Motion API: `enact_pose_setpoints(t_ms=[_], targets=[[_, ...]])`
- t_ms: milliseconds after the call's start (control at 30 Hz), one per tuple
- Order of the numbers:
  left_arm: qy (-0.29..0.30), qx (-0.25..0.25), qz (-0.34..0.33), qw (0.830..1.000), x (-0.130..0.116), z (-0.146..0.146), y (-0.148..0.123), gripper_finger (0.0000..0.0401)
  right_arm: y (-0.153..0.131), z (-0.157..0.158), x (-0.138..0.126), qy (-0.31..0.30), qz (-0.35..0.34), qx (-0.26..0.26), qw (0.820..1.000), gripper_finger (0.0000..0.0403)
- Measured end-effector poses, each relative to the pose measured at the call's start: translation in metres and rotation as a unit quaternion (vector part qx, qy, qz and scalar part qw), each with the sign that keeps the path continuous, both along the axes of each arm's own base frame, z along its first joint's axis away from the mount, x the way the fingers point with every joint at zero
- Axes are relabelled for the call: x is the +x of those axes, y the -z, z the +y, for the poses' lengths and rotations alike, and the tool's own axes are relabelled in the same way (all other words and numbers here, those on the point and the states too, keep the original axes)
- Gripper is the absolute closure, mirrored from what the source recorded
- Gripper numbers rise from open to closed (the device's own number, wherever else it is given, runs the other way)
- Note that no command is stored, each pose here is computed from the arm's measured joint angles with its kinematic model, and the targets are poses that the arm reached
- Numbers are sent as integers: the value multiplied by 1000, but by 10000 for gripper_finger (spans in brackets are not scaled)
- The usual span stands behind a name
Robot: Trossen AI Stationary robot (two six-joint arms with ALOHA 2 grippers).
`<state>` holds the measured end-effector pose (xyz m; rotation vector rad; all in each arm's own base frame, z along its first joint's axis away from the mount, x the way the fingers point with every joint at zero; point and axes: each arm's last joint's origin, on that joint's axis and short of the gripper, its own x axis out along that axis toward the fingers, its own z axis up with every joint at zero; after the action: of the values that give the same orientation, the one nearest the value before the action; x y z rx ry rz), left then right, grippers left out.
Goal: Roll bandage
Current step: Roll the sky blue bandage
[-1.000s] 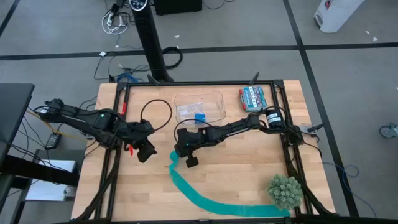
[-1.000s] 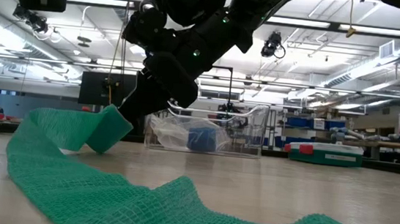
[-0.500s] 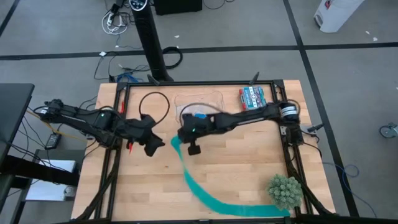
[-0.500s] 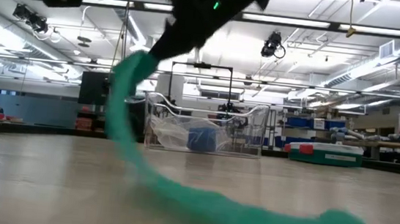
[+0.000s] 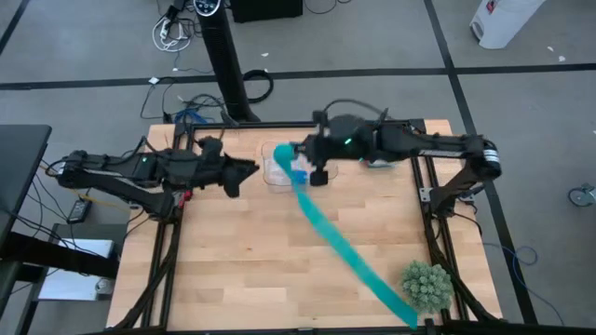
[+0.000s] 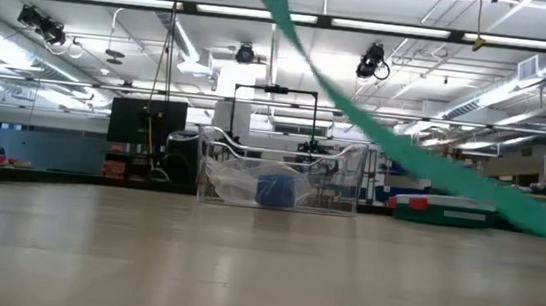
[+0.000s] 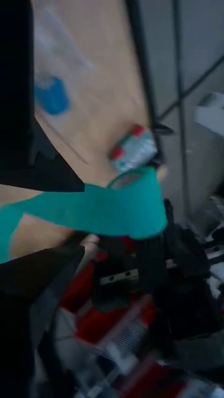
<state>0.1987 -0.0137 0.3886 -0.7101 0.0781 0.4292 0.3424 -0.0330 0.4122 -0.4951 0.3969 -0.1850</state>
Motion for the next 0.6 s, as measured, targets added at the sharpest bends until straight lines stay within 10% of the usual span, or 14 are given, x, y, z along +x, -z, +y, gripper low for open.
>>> enact_pose_setpoints(t_ms=[600], targets=[[8,70,-176,982,37,40,-27,244,-97,-4,-77,5,-294,14,956,403]])
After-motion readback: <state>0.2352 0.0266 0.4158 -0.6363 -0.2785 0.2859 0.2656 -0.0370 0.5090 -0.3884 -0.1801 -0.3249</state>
